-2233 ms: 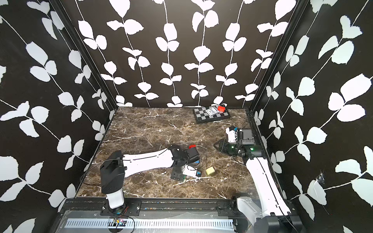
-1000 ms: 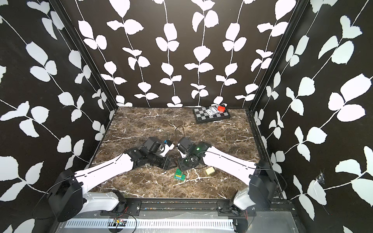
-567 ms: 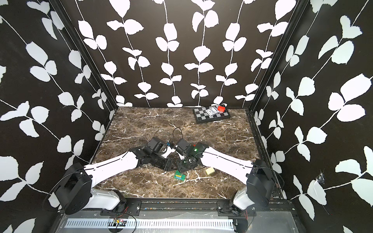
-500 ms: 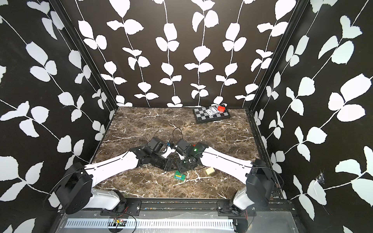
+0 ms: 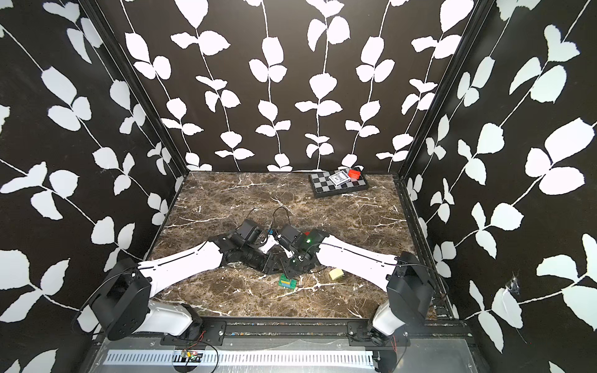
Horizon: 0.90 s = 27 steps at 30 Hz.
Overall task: Assemble the number 1 with lego
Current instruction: Assemble the lego brick with the lego brick, then pick up the lego brick from the center of the board.
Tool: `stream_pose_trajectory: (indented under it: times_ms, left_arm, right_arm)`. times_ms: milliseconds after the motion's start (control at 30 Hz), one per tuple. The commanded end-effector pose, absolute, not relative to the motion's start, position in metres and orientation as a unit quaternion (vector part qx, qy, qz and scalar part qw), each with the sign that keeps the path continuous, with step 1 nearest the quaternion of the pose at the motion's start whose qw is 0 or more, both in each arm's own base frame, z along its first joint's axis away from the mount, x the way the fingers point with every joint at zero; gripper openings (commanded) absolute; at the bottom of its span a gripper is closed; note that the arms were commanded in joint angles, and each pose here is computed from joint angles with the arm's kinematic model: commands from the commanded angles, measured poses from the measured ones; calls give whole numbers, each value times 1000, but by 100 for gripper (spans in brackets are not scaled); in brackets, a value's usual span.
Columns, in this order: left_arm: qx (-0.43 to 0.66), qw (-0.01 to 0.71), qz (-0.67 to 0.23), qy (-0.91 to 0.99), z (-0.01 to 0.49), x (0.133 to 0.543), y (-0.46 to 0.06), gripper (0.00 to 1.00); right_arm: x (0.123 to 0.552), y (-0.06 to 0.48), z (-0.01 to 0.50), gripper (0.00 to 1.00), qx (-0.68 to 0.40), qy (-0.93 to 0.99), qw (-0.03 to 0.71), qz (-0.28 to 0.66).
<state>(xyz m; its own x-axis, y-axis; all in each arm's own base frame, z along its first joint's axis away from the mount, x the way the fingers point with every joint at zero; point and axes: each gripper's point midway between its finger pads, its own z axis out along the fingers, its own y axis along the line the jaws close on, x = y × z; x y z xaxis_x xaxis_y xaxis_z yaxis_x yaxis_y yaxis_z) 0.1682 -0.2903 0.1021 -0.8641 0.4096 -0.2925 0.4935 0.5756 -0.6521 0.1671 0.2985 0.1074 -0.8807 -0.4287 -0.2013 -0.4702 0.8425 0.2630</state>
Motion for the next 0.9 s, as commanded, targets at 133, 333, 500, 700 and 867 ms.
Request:
stream_pose_trajectory:
  times_ms: [133,333,500,700,867]
  left_arm:
    - [253,10,-347,903,75,155,-275,42]
    - [258,23,-353,899,79,157,-277,43]
    - [268,68,-376,885,106,169,-287,51]
    - [256,169,-386,870,149,197,-294,63]
    - [251,212,-385,862,168,204,-292,66]
  right_arm:
    - [142,252,52,32,-241,970,-9,42]
    - [145,264,66,33,-247,966,9,72]
    - [161,297,116,46,-254,948,89,168]
    - [183,294,175,59,-213,925,185,255]
    - [192,191,146,63,-69,971,192,121]
